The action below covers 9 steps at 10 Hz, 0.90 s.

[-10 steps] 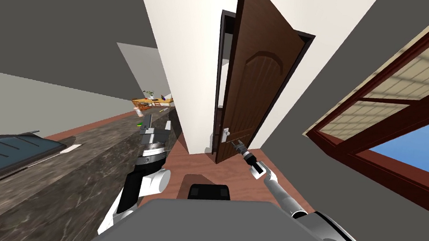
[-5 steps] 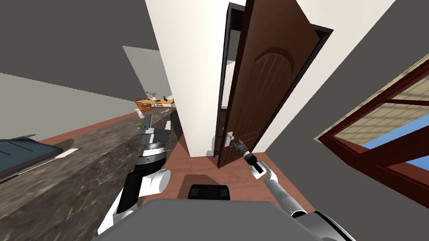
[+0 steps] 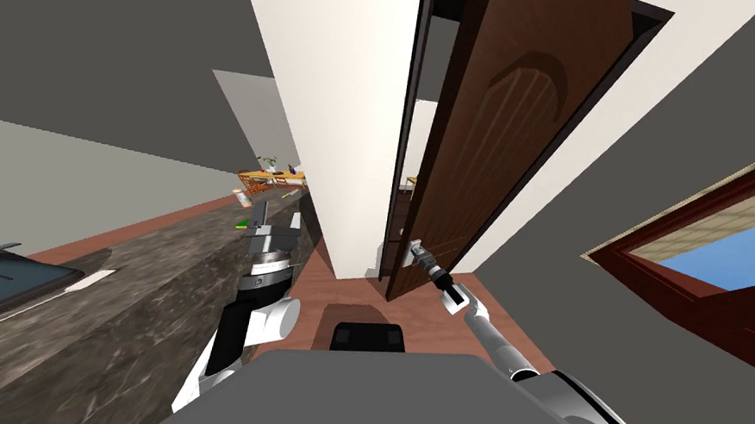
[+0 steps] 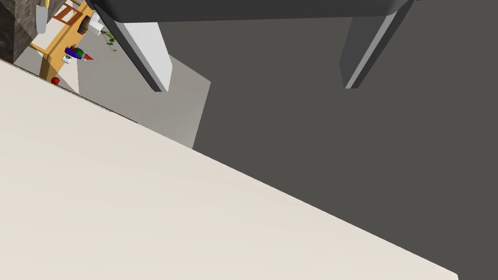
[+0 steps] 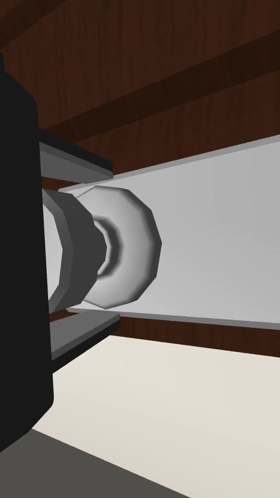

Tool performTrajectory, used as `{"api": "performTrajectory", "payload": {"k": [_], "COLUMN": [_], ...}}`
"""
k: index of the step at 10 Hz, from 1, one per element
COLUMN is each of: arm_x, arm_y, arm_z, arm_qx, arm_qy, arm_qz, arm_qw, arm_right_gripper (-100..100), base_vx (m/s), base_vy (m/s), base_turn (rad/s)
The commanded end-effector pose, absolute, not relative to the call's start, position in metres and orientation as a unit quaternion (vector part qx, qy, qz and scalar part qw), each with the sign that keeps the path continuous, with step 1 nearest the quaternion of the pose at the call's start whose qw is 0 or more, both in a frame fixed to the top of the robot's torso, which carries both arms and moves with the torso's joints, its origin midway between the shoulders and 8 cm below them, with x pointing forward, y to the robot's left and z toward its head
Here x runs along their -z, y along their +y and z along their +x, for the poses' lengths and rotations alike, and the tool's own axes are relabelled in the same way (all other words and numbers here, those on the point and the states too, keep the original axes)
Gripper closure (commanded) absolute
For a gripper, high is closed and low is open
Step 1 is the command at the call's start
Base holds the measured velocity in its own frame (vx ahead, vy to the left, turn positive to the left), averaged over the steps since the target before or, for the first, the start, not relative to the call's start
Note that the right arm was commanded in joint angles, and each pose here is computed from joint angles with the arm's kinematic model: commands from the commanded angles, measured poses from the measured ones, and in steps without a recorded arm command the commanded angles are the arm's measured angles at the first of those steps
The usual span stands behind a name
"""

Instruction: Pull the door open

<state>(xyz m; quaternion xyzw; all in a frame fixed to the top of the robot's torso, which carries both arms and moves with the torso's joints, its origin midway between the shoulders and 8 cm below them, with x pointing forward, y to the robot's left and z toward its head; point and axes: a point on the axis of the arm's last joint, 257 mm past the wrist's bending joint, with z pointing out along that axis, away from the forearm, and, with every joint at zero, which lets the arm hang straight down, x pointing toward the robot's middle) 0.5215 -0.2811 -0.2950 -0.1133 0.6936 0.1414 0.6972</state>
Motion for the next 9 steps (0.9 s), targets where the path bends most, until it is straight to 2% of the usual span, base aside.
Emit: {"api": "performTrajectory", "payload": {"k": [1, 5, 9], "arm_x": [0.2957, 0.2957, 0.2935], "arm_y": [-0.2788, -0.2788, -0.2787], "arm_z": [0.5207, 0.5207, 0.5233], "arm_qx": [-0.143, -0.143, -0.182], "arm_qy": [0.694, 0.694, 0.696], "arm_qz": [-0.114, -0.114, -0.057], "arm_qw": [0.697, 0.697, 0.693], "arm_right_gripper": [100, 100, 100], "base_vx": [-0.033, -0.012, -0.071], "base_vy": [-0.015, -0.006, -0.082], "base_turn": [0.009, 0.003, 0.097]}}
